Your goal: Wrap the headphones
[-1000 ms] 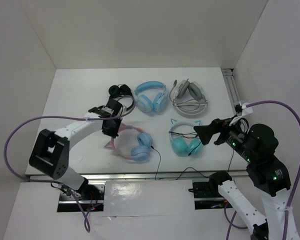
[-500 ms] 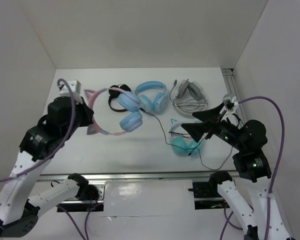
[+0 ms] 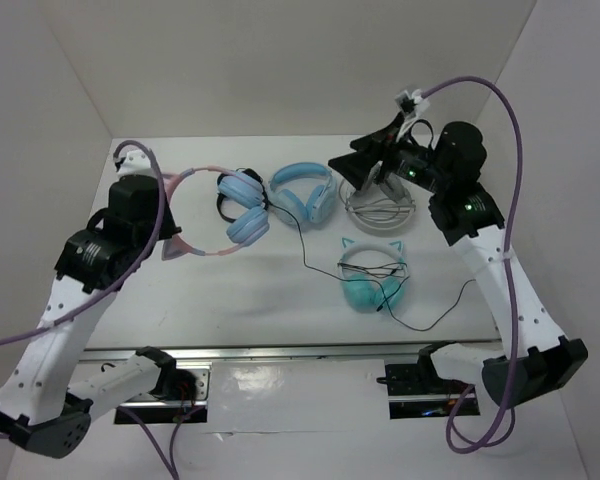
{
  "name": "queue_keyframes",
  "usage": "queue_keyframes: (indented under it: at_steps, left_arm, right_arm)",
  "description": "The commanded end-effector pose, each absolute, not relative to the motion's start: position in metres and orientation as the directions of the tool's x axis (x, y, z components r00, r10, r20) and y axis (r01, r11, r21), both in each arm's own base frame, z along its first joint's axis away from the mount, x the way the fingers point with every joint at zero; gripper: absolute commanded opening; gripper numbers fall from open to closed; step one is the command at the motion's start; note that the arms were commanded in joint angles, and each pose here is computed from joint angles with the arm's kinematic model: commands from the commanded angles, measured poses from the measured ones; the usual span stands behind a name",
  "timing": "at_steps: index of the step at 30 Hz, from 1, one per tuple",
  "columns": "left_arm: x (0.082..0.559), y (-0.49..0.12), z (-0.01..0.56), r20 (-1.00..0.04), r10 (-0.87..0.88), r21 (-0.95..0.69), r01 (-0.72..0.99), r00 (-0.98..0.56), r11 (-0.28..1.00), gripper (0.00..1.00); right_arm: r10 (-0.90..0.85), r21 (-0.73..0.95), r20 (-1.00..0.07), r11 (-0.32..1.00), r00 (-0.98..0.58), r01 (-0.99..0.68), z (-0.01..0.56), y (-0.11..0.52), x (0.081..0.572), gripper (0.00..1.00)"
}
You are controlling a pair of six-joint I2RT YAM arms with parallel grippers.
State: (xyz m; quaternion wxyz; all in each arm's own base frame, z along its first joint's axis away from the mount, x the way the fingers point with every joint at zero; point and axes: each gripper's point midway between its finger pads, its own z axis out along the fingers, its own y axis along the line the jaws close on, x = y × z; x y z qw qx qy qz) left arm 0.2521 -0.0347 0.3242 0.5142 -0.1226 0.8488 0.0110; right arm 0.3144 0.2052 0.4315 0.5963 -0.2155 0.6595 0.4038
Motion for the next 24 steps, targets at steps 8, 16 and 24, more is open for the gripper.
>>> queue_keyframes:
  at_steps: [8,16,24]
  left_arm:
    - [0.303,-0.022,0.374,-0.908,-0.258,-0.213,-0.168,-0.33,0.963,0.0]
    - [0.3,-0.019,0.377,-0.899,-0.282,-0.247,-0.143,-0.335,0.958,0.0]
    - [0.287,0.005,0.372,-0.897,-0.297,-0.213,-0.269,-0.327,0.939,0.0]
  right_arm:
    - [-0.063,0.005,-0.997,0.408,-0.033,-0.913,0.348,0.267,0.249,0.83]
    - [-0.153,-0.076,-0.988,0.544,-0.01,-0.836,0.303,0.309,0.257,0.82]
    - [-0.126,-0.094,-0.992,0.547,0.029,-0.832,0.326,0.302,0.249,0.82]
